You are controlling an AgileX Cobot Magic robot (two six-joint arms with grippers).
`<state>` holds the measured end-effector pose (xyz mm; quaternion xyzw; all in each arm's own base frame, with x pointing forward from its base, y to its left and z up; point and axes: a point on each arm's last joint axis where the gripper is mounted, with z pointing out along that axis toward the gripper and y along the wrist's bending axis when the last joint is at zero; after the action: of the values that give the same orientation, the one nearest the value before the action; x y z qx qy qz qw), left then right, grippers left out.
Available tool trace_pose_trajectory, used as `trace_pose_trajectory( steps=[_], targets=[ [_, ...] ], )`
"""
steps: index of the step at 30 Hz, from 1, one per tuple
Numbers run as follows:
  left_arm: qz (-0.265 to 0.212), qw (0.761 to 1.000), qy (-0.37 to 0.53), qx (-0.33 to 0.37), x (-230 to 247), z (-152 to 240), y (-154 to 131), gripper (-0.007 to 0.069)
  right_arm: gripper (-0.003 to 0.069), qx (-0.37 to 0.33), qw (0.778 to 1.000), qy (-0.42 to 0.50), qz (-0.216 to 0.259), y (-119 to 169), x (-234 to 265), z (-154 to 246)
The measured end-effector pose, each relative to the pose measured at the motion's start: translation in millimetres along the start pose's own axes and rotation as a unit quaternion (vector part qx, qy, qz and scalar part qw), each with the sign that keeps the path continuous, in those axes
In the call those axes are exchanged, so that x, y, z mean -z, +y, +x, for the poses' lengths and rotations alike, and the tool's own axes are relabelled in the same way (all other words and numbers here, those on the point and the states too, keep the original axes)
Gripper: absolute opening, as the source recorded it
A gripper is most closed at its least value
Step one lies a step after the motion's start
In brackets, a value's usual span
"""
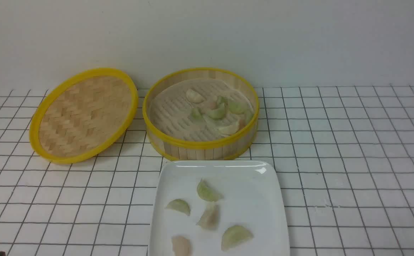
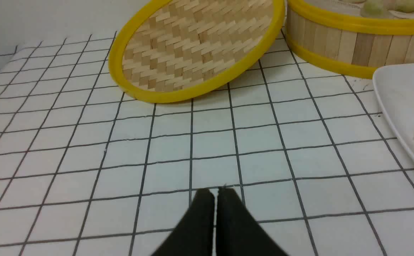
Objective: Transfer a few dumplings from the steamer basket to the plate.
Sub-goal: Use the left arm to grab a dumpling from the steamer
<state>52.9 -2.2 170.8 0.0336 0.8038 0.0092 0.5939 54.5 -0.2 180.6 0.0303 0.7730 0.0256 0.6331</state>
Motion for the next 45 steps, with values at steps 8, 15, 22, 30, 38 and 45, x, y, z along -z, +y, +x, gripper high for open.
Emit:
trace_pose_trajectory(
  steps=[8, 15, 22, 30, 38, 45],
  targets=[
    [0.0, 1.0, 0.0, 0.0, 0.0, 0.0, 0.0, -0.0006, -0.001, 0.0, 1.0, 0.0, 0.0, 0.0, 0.0, 0.0],
    [0.0, 1.0, 0.0, 0.0, 0.0, 0.0, 0.0, -0.0006, -0.001, 0.0, 1.0, 0.0, 0.0, 0.0, 0.0, 0.0],
    [0.0, 1.0, 0.0, 0.0, 0.0, 0.1, 0.0, -0.0006, -0.001, 0.0, 1.0, 0.0, 0.0, 0.0, 0.0, 0.0],
    [0.0, 1.0, 0.0, 0.0, 0.0, 0.1, 0.0, -0.0006, -0.001, 0.0, 1.0, 0.0, 0.0, 0.0, 0.0, 0.0],
    [0.001, 1.0, -0.001, 0.005, 0.0, -0.2, -0.2, -0.0006, -0.001, 0.0, 1.0, 0.0, 0.0, 0.0, 0.0, 0.0],
    [0.032, 0.985, -0.067, 0.159, 1.0, -13.0, -3.7, -0.0006, -0.001, 0.0, 1.0, 0.0, 0.0, 0.0, 0.0, 0.0]
  ],
)
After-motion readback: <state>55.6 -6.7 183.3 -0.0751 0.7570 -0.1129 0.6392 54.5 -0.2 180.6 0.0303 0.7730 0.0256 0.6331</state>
